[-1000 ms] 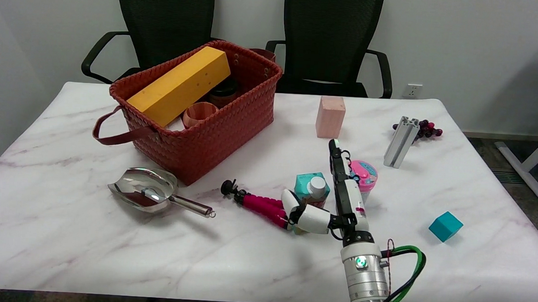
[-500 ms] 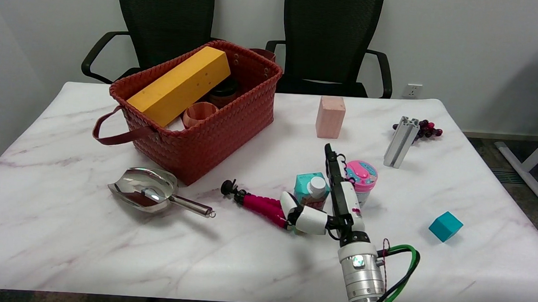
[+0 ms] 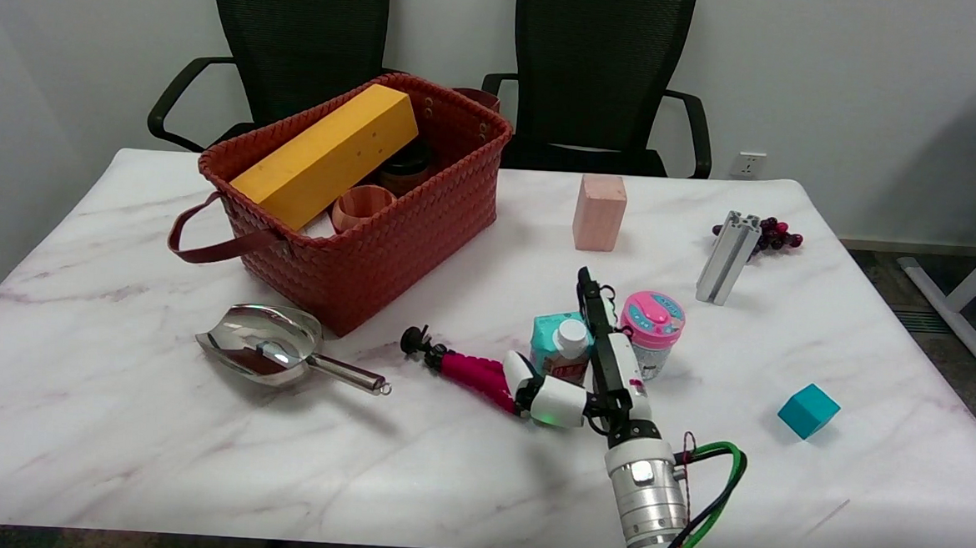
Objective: Pick up the blue drink carton.
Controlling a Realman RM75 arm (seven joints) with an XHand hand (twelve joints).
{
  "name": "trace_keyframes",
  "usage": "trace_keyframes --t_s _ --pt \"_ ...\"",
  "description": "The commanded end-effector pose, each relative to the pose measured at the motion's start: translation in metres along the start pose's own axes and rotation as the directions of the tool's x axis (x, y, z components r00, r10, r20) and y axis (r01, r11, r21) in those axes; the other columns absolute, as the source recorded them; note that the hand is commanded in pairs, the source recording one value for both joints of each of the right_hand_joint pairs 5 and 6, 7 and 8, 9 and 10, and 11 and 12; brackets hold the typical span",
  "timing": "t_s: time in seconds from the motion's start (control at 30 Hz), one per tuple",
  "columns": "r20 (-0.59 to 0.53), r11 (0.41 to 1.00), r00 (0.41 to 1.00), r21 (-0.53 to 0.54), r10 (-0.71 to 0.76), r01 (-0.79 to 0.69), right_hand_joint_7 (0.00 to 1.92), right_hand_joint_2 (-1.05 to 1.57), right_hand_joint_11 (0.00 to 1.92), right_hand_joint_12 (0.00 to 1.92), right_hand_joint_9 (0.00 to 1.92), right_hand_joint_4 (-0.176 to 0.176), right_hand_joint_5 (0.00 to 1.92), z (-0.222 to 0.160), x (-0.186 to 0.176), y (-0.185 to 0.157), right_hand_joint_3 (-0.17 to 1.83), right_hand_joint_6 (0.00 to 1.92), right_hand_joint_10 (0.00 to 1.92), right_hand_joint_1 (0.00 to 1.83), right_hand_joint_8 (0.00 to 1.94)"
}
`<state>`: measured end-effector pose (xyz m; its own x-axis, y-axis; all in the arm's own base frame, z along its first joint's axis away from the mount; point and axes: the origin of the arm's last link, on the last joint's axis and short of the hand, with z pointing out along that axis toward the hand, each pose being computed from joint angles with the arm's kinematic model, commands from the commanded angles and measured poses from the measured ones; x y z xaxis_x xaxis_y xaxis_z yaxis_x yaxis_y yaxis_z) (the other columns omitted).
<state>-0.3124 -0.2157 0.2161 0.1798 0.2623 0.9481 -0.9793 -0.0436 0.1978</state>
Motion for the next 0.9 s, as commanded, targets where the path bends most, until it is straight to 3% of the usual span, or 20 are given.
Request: trace_keyframes --t_s 0.03,0.63,0.9 --pt "0.009 0.999 1.0 -0.04 0.028 -0.028 0.04 0.49 0.0 0.0 0.0 0.0 0.0 0.0025 -0.0014 0.0138 0.97 0.0 0.0 1.11 0.04" --pt "-0.009 0.996 0.999 -0.065 0.053 -0.054 0.17 0.5 0.0 0.0 0.03 0.0 0.0 0.0033 0.0027 0.0219 0.99 0.0 0.03 1.11 0.17" --pt "-0.013 0.995 0.998 -0.075 0.057 -0.058 0.43 0.52 0.0 0.0 0.18 0.0 0.0 0.0032 0.0032 0.0233 1.01 0.0 0.18 1.09 0.43"
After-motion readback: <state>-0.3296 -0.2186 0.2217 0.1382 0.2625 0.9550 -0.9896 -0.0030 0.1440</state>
